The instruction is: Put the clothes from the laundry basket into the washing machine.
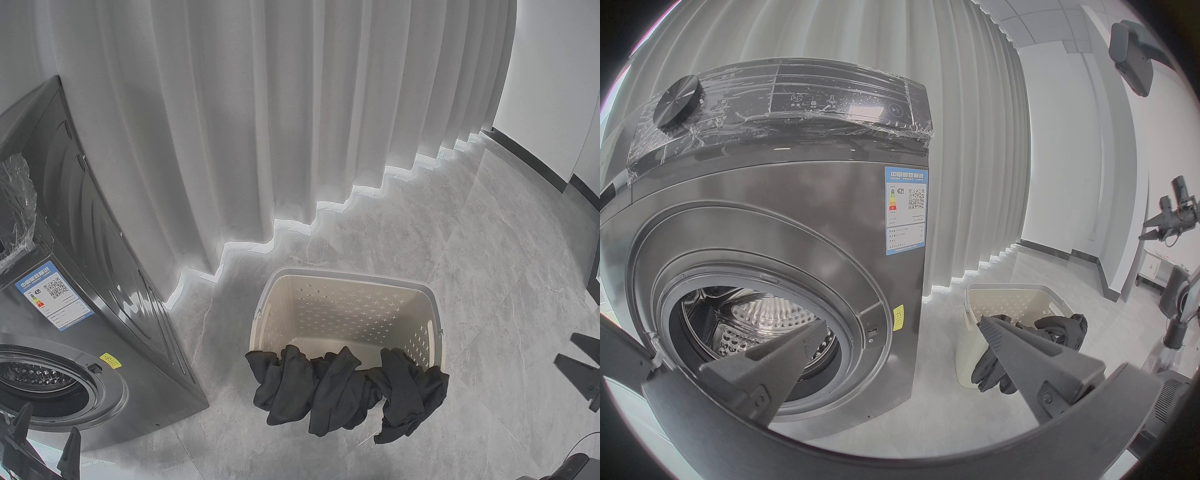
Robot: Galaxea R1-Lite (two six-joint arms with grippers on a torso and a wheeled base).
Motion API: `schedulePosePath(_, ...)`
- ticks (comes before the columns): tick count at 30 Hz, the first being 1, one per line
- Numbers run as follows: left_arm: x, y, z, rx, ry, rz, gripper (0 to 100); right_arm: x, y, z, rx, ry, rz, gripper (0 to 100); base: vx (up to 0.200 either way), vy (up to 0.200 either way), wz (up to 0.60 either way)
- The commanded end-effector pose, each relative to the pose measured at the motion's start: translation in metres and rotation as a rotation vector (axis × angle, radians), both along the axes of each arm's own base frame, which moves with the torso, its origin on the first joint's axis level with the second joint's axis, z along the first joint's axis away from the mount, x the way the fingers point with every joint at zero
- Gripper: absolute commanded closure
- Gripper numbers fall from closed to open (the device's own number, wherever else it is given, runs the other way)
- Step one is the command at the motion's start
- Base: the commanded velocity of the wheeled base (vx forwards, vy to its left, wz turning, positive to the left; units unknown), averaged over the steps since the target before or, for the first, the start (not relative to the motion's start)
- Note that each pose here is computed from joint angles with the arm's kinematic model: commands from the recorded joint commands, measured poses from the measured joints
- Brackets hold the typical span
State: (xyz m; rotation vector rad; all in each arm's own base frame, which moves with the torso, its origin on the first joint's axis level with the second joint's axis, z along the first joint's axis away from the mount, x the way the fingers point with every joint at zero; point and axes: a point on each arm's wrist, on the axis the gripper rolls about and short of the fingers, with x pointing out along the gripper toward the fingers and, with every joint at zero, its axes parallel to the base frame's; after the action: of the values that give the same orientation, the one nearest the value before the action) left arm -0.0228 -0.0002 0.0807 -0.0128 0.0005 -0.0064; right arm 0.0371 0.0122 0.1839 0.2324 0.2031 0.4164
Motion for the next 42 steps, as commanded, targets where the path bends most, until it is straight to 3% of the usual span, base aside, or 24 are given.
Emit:
schedulePosePath(1, 0.0, 0.0, -0.005, -0.001, 0.003, 0.0, 0, 0.058, 0.02, -0.023, -0.03, 0.322, 0.125, 0, 0.0, 0.0, 0.0)
schedulePosePath(7, 0.0, 0.0, -0.005, -0.001, 0.003, 0.0, 0, 0.08, 0.028, -0.038, -0.059, 0.458, 0.14, 0, 0.0, 0.0, 0.0)
schedulePosePath(14, 0.0, 0.0, -0.005, -0.001, 0.003, 0.0, 0, 0.106, 0.038, -0.056, -0.072, 0.553, 0.144, 0, 0.0, 0.0, 0.0)
schedulePosePath(17, 0.0, 0.0, -0.005, -0.001, 0.003, 0.0, 0, 0.12, 0.044, -0.071, -0.094, 0.641, 0.151, 0, 0.0, 0.0, 0.0)
schedulePosePath(20, 0.0, 0.0, -0.005, -0.001, 0.003, 0.0, 0, 0.13, 0.052, -0.082, -0.1, 0.656, 0.17, 0, 0.0, 0.0, 0.0)
schedulePosePath(27, 0.0, 0.0, -0.005, -0.001, 0.003, 0.0, 0, 0.154, 0.07, -0.106, -0.055, 0.683, 0.122, 0, 0.0, 0.0, 0.0)
schedulePosePath(31, 0.0, 0.0, -0.005, -0.001, 0.003, 0.0, 0, 0.157, 0.084, -0.114, -0.037, 0.704, 0.135, 0, 0.0, 0.0, 0.0)
schedulePosePath(37, 0.0, 0.0, -0.005, -0.001, 0.003, 0.0, 0, 0.167, 0.096, -0.131, -0.05, 0.719, 0.138, 0, 0.0, 0.0, 0.0)
schedulePosePath(42, 0.0, 0.0, -0.005, -0.001, 0.003, 0.0, 0, 0.18, 0.099, -0.152, -0.062, 0.713, 0.083, 0, 0.0, 0.0, 0.0)
